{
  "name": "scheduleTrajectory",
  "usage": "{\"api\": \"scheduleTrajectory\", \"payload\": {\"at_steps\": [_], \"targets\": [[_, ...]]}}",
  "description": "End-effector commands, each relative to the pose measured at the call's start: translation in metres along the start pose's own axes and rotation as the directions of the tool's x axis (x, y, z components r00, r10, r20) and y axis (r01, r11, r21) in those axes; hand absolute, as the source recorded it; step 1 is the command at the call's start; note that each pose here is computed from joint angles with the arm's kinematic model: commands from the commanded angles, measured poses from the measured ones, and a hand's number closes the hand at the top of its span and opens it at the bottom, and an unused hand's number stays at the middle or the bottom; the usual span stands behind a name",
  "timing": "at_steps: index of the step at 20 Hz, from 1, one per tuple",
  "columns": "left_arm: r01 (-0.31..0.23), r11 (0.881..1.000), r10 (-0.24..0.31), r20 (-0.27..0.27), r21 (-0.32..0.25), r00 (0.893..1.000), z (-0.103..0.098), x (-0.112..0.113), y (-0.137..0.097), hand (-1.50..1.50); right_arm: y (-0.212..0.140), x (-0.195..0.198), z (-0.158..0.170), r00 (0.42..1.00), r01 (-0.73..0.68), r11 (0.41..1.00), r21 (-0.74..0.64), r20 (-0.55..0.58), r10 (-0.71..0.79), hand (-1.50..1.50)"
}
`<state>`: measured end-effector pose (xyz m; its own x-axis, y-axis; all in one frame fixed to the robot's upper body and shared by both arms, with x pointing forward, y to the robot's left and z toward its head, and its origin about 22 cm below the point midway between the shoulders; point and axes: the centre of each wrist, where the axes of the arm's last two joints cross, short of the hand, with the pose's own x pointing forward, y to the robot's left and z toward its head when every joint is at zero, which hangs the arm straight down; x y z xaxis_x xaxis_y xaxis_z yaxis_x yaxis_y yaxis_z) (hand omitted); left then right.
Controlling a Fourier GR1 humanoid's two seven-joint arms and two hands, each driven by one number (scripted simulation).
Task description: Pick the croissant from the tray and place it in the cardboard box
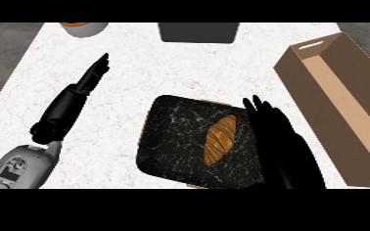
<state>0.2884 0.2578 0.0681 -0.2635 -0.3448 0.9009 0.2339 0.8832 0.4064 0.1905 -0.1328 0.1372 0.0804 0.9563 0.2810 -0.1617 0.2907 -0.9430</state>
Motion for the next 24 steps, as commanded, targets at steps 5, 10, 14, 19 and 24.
{"api": "scheduleTrajectory", "payload": {"at_steps": [5,10,14,19,24], "targets": [[0.009,1.0,-0.009,-0.003,0.029,1.0,-0.005,-0.01,0.005,0.0,0.019,0.056,-0.021,0.972,-0.08,0.988,0.133,-0.209,0.107,-1.5],[-0.007,1.0,0.007,-0.002,0.0,1.0,0.01,-0.008,0.014,0.0,0.026,0.086,-0.031,0.967,-0.069,0.983,0.168,-0.232,0.107,-1.5],[-0.009,1.0,0.009,-0.021,-0.001,1.0,-0.001,-0.004,0.006,0.0,0.044,0.094,-0.042,0.946,-0.123,0.978,0.167,-0.28,0.166,-1.5],[-0.003,1.0,0.003,-0.02,0.027,1.0,-0.001,0.001,0.014,0.0,0.047,0.089,-0.061,0.933,-0.146,0.98,0.138,-0.309,0.183,-1.5],[-0.01,1.0,0.01,-0.002,0.006,1.0,0.008,-0.003,0.0,0.0,0.06,0.087,-0.063,0.919,-0.167,0.966,0.195,-0.325,0.224,-1.5]]}}
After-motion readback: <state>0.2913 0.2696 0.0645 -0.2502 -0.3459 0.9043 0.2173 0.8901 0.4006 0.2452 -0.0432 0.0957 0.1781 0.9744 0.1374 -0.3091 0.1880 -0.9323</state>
